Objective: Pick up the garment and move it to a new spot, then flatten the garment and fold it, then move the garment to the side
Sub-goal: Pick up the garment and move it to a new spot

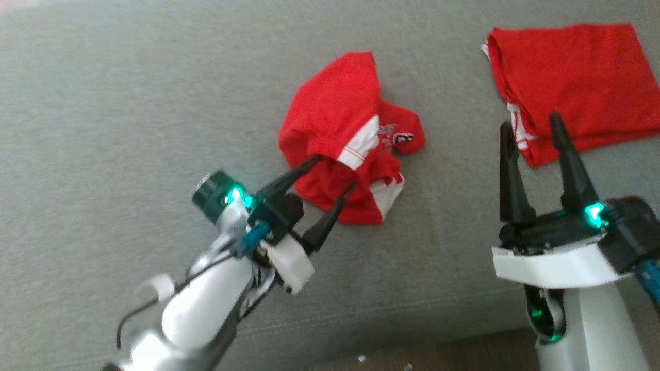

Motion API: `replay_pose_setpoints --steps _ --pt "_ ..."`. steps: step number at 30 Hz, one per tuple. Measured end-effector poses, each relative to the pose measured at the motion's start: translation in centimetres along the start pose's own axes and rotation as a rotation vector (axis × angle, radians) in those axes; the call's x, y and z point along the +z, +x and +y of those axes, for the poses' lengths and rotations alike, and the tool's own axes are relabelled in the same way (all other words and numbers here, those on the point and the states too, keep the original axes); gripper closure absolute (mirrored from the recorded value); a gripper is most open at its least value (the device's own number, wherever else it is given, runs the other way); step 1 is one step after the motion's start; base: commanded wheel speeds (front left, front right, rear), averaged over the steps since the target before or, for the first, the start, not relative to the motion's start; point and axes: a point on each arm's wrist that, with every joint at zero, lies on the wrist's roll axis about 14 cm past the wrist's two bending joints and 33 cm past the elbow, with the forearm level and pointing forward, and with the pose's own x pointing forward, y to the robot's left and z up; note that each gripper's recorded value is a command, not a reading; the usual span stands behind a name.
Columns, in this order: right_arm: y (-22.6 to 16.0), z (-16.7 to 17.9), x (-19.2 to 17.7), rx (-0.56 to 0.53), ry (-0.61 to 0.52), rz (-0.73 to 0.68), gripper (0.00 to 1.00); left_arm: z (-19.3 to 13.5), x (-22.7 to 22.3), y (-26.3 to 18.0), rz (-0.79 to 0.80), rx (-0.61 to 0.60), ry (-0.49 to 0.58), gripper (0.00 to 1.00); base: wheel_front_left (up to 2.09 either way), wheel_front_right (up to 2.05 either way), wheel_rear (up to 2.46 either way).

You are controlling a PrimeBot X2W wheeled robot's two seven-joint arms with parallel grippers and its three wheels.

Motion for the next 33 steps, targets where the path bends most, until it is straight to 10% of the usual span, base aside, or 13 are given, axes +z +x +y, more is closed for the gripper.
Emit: replay_pose_setpoints --steps 18,33 --pt "-3.4 6.0 -0.4 0.146 0.050 0.039 0.00 5.5 4.3 -17.9 -0.161 0.770 -0.181 0.00 0.00 0.00 0.00" --pt "-6.8 6.4 0.6 0.143 0.026 0.021 0.00 3.1 5.8 -24.0 -0.177 0.948 -0.064 0.00 0.00 0.00 0.00"
